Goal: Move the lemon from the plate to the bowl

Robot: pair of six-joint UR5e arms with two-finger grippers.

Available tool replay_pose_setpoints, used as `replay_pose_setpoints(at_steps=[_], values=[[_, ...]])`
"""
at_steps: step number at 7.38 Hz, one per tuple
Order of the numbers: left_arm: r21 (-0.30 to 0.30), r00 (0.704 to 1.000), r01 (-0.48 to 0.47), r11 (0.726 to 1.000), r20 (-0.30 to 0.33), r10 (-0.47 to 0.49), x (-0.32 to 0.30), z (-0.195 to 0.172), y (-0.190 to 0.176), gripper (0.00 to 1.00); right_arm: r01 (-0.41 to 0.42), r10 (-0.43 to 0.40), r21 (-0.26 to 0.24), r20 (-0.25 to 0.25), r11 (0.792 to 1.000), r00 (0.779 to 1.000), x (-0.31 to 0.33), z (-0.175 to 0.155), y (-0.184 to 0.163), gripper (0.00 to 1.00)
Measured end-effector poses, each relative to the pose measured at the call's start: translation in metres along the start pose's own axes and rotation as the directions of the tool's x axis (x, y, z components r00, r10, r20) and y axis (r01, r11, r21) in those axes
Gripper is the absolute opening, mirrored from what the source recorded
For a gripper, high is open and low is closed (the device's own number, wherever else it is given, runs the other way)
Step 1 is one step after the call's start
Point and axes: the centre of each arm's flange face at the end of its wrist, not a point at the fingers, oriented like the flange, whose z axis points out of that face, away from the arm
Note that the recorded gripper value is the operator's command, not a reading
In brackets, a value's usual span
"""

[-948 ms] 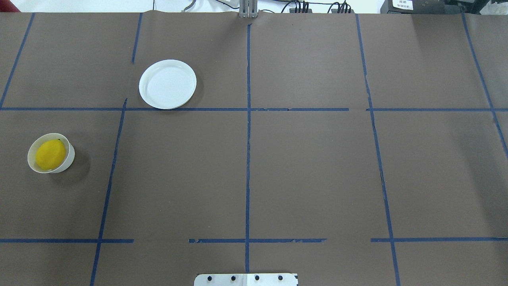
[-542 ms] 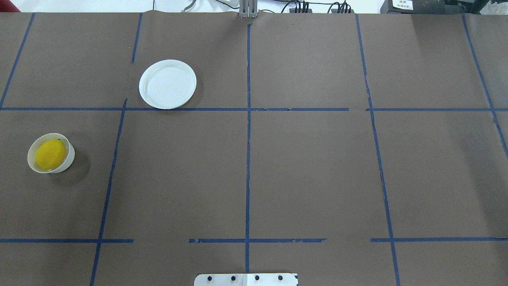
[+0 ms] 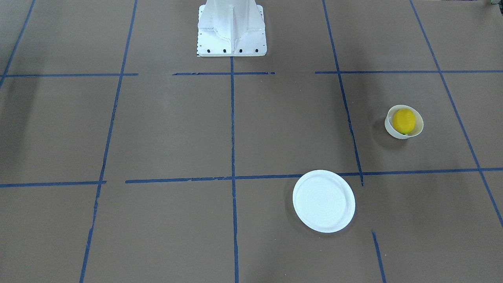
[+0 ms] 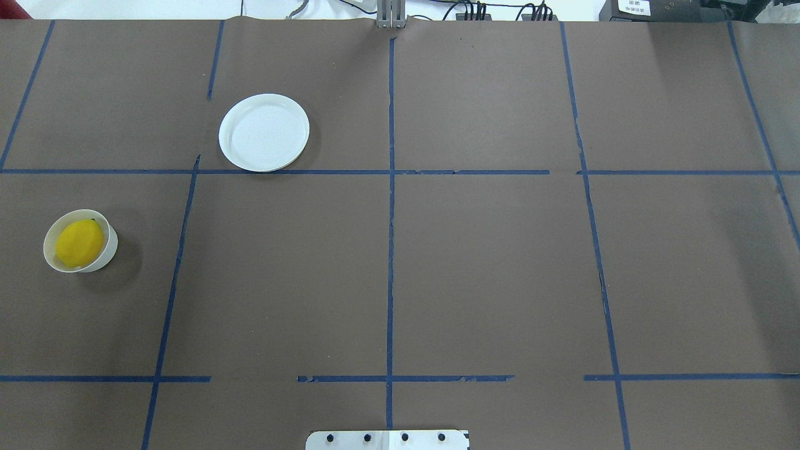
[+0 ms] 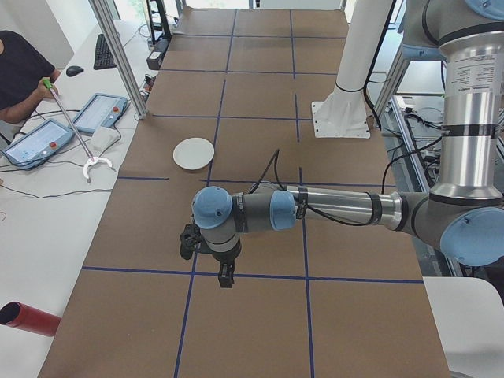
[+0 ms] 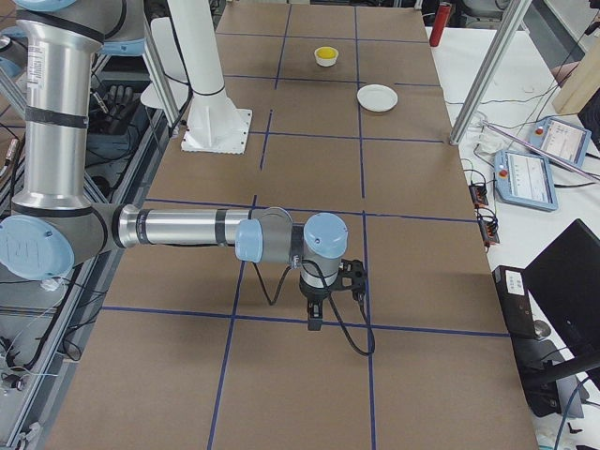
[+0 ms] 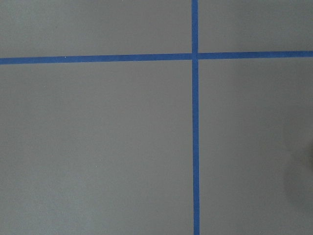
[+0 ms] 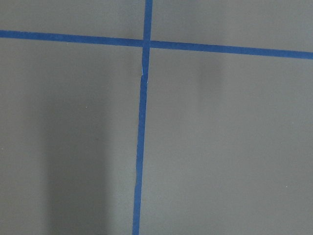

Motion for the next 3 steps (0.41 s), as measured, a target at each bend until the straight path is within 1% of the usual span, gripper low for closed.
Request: replay_pose_setpoints(at_steps=[3], values=[[0.003, 1.0, -0.006, 1.0, -0.001, 0.006, 0.0011, -0.0011, -0.001, 1.0, 0.0, 0.0, 0.0, 0.0, 1.0, 1.0, 0.0, 0.0, 0.0, 1.0]])
